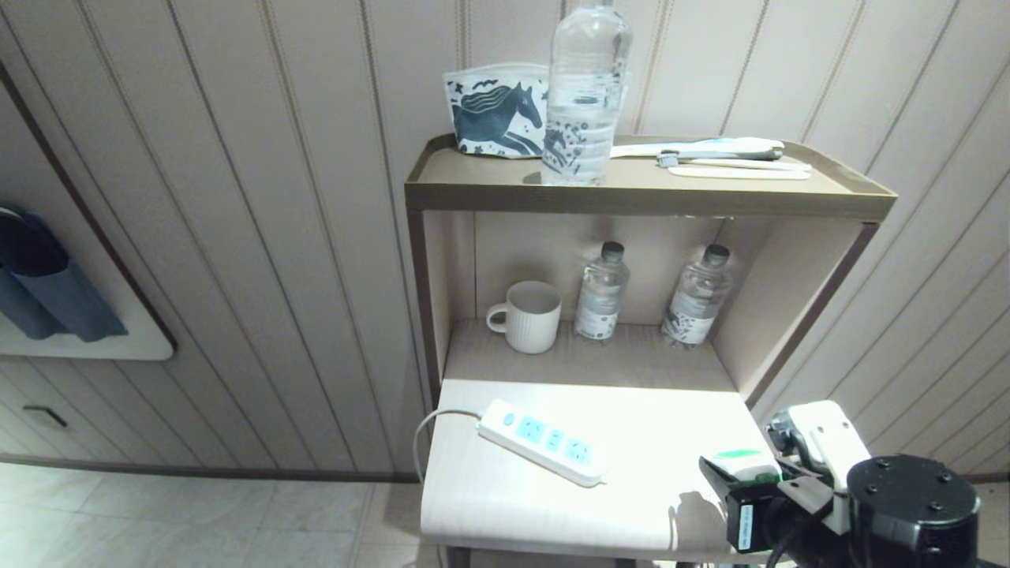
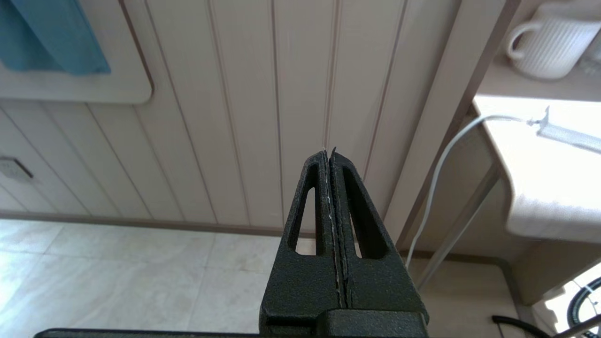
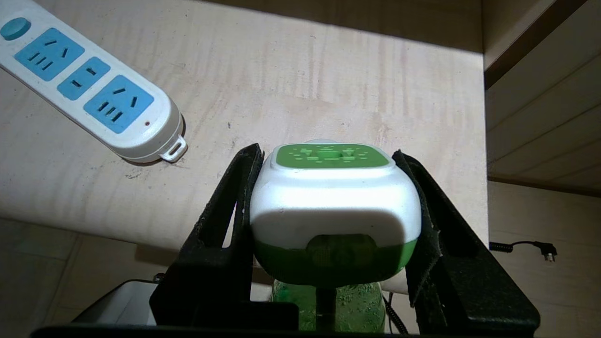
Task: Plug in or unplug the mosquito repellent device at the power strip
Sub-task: Place the mosquito repellent liquid on the table
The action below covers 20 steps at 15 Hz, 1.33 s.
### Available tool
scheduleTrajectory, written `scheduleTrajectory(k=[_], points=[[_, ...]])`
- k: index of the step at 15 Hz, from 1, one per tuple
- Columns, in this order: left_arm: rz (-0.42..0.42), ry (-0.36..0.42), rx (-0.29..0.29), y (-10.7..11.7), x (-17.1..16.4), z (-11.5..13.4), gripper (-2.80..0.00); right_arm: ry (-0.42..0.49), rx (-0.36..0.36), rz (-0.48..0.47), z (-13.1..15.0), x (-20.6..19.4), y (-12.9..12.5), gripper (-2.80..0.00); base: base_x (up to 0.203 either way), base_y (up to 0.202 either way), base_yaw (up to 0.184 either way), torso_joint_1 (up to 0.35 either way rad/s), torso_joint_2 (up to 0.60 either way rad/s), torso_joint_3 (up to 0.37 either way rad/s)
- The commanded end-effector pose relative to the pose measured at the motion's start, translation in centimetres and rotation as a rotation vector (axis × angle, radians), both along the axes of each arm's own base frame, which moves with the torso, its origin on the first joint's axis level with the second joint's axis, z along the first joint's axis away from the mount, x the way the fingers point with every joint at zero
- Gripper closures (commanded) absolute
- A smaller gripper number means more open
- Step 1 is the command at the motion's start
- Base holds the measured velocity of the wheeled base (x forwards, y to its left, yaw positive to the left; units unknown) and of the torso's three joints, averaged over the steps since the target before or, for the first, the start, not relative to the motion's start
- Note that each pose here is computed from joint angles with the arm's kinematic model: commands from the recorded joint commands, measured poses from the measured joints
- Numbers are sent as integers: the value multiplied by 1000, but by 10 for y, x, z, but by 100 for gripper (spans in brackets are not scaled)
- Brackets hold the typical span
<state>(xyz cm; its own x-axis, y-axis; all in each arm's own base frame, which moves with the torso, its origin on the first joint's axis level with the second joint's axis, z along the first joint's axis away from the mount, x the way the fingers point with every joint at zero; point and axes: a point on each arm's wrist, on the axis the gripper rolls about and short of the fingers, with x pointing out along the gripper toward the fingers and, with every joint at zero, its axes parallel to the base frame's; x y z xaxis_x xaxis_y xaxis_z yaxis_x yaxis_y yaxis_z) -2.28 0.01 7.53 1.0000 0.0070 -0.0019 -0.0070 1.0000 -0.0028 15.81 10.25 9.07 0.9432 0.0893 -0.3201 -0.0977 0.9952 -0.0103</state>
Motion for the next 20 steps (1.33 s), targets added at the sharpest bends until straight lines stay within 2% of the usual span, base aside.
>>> scheduleTrajectory(k=[1, 6, 9, 10, 14, 18, 20], points=[[1, 1, 0, 0, 0, 0, 0, -35, 24, -4, 7, -2, -2, 0, 0, 0, 0, -247, 557, 303], [1, 1, 0, 0, 0, 0, 0, -60, 47, -4, 13, -4, -3, 0, 0, 0, 0, -208, 469, 254], [1, 1, 0, 0, 0, 0, 0, -128, 92, -27, 29, 7, 2, 0, 0, 0, 0, -39, 91, 49], [1, 1, 0, 0, 0, 0, 0, -151, 102, -49, 34, 11, 5, 0, 0, 0, 0, 0, 0, 0], [1, 1, 0, 0, 0, 0, 0, -241, 112, -252, 31, 36, 18, 0, 0, 0, 0, 0, 0, 0], [1, 1, 0, 0, 0, 0, 0, -263, 62, -353, 1, 61, 35, 0, 0, 0, 0, 0, 0, 0], [1, 1, 0, 0, 0, 0, 0, -285, 44, -389, -3, 78, 44, 0, 0, 0, 0, 0, 0, 0]])
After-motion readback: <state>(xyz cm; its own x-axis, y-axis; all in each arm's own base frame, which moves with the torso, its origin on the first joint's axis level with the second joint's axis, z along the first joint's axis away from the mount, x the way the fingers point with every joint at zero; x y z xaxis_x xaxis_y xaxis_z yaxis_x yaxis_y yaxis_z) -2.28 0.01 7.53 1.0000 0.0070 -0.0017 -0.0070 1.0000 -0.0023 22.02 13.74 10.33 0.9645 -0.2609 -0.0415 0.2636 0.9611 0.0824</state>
